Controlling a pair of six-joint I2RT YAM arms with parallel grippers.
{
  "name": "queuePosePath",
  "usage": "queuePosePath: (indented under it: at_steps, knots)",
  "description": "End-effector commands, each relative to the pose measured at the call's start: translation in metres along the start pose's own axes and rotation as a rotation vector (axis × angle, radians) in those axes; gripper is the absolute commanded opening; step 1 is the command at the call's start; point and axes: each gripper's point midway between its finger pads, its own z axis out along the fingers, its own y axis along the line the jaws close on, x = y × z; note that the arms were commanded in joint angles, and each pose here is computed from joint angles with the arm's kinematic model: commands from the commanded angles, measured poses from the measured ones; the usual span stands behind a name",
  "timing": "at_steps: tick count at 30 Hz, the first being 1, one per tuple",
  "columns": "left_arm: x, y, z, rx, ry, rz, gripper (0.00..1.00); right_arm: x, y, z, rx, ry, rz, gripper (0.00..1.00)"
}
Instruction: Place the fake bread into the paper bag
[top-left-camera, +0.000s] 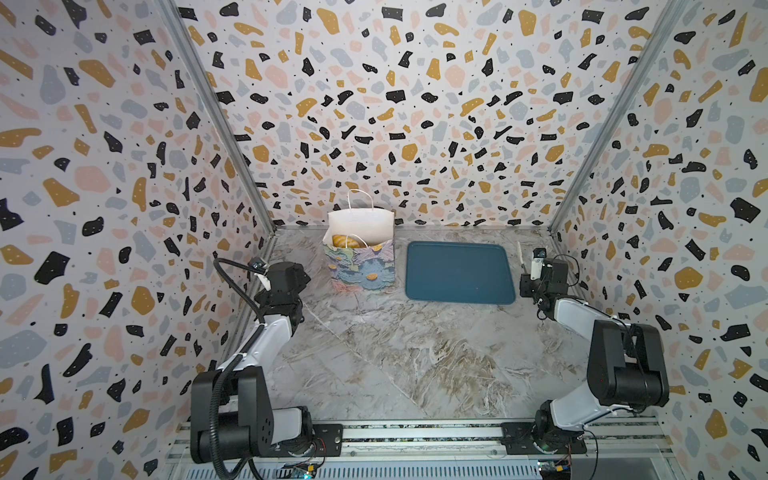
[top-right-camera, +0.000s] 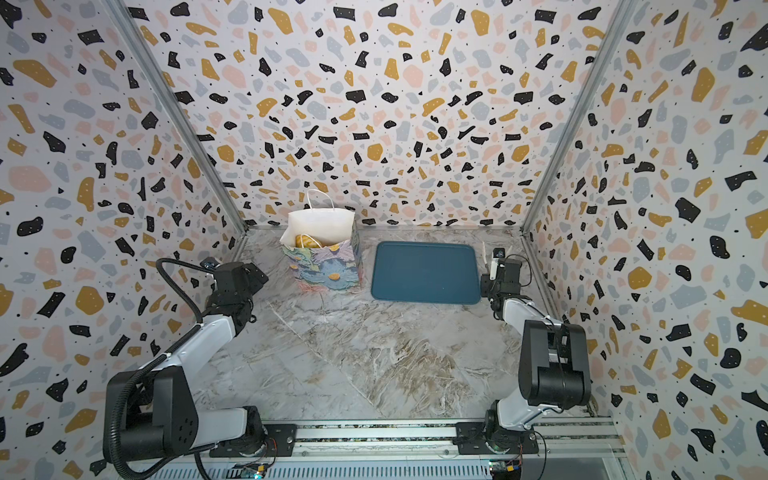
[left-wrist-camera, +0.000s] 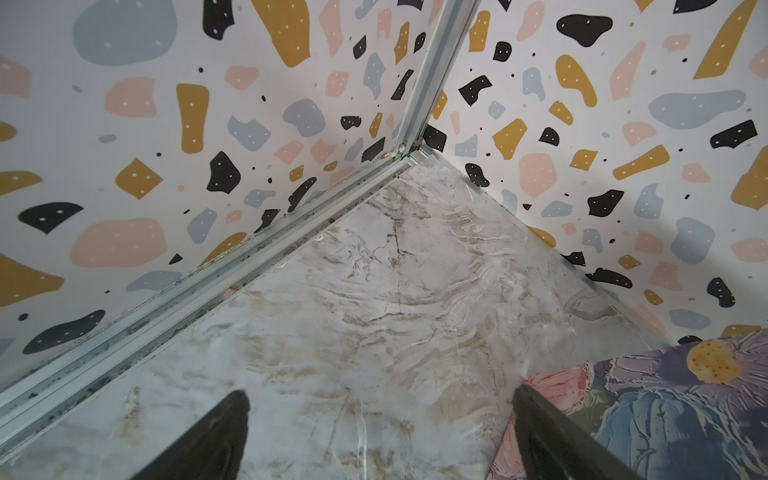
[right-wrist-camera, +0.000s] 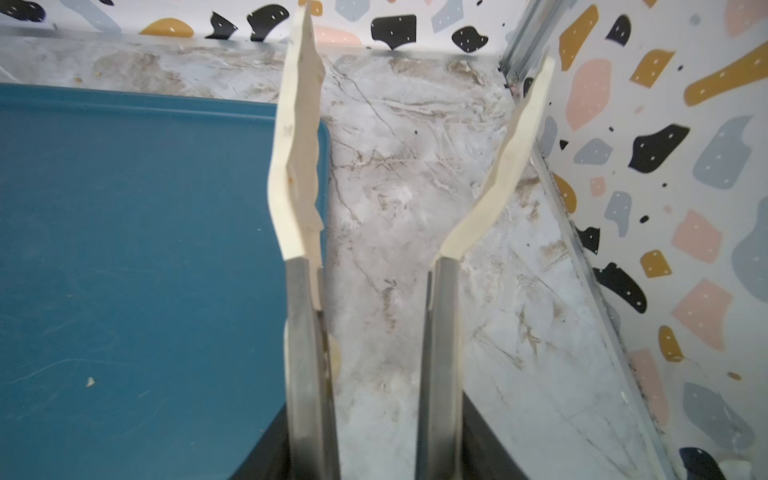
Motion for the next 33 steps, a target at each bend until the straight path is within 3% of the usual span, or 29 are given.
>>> queuePosePath:
  at_steps: [1,20,27,33]
  knots:
    - [-0.011,0.004,0.000,-0.012,-0.063,-0.023,0.99,-0.023,-0.012,0.004,0.005,-0.067,0.052,0.49]
    - [-0.002,0.005,0.001,0.006,-0.060,-0.007,1.00,0.021,-0.008,0.067,-0.026,0.195,0.082,0.49]
    - [0.000,0.006,0.002,0.005,-0.056,-0.007,0.99,0.037,-0.007,0.069,-0.020,0.240,0.106,0.61]
    - [-0.001,0.006,0.001,0.005,-0.062,-0.009,1.00,0.024,-0.009,0.056,-0.022,0.207,0.126,0.76]
